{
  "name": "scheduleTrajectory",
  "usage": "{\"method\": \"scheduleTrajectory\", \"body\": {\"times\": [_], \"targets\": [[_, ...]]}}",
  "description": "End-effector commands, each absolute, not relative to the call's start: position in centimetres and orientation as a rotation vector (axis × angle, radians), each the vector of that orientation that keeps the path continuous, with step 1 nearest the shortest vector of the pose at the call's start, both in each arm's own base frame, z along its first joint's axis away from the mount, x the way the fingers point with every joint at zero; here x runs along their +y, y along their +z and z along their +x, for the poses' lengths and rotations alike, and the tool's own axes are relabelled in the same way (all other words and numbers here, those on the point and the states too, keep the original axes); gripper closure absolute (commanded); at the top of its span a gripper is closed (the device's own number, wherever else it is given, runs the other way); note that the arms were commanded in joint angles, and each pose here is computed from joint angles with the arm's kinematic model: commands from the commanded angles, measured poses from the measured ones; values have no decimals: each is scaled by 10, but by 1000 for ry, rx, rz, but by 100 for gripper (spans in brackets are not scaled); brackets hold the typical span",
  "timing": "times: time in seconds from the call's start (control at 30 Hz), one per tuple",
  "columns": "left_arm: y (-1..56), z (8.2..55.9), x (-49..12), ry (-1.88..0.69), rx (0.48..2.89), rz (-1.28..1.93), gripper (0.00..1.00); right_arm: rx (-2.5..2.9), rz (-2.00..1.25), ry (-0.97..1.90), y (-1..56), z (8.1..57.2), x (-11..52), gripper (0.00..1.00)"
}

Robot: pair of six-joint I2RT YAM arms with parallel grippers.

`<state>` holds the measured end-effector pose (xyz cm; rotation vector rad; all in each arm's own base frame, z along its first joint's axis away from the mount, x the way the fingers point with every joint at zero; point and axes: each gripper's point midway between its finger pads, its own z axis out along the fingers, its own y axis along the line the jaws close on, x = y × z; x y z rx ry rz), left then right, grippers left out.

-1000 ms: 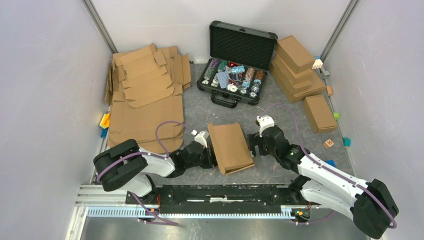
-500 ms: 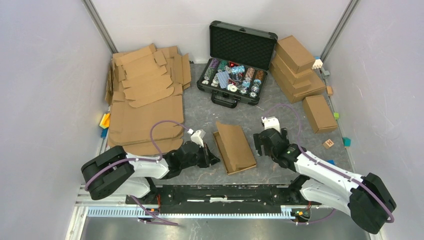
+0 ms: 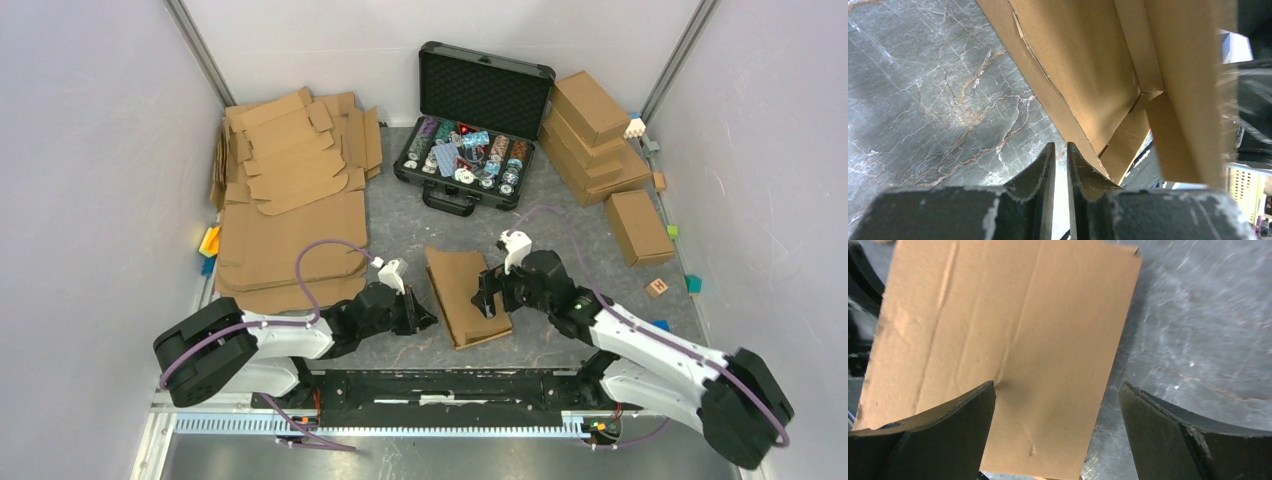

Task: Fold the paper box

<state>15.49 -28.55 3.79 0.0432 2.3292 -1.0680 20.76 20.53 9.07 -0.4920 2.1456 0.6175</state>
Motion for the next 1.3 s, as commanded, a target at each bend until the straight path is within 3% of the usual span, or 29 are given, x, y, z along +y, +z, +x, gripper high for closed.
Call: {"method": "scheduleTrajectory", "body": {"times": [0.0, 0.2, 0.5, 0.63, 0.87, 0.93, 1.03, 1.27], "targets": [[38, 163, -285, -1031, 2301, 71, 78, 2204, -586, 646, 77, 206, 219, 2], [35, 164, -280, -1022, 2305, 54, 76, 2293, -572, 403, 47, 213, 187, 2], [37, 164, -271, -1042, 2289, 9, 70, 2324, -613, 334, 35, 208, 175, 2], [39, 160, -257, -1085, 2256, -58, 61, 2334, -613, 299, 32, 209, 170, 2], [64, 160, -246, -1120, 2167, -90, 31, 2331, -609, 293, 32, 210, 169, 2], [75, 161, -249, -1143, 2135, -69, 27, 2318, -610, 331, 35, 209, 174, 2], [82, 165, -255, -1121, 2144, -34, 27, 2274, -584, 394, 47, 210, 182, 2], [73, 172, -262, -1081, 2185, -19, 43, 2160, -477, 407, 87, 222, 180, 2]]}}
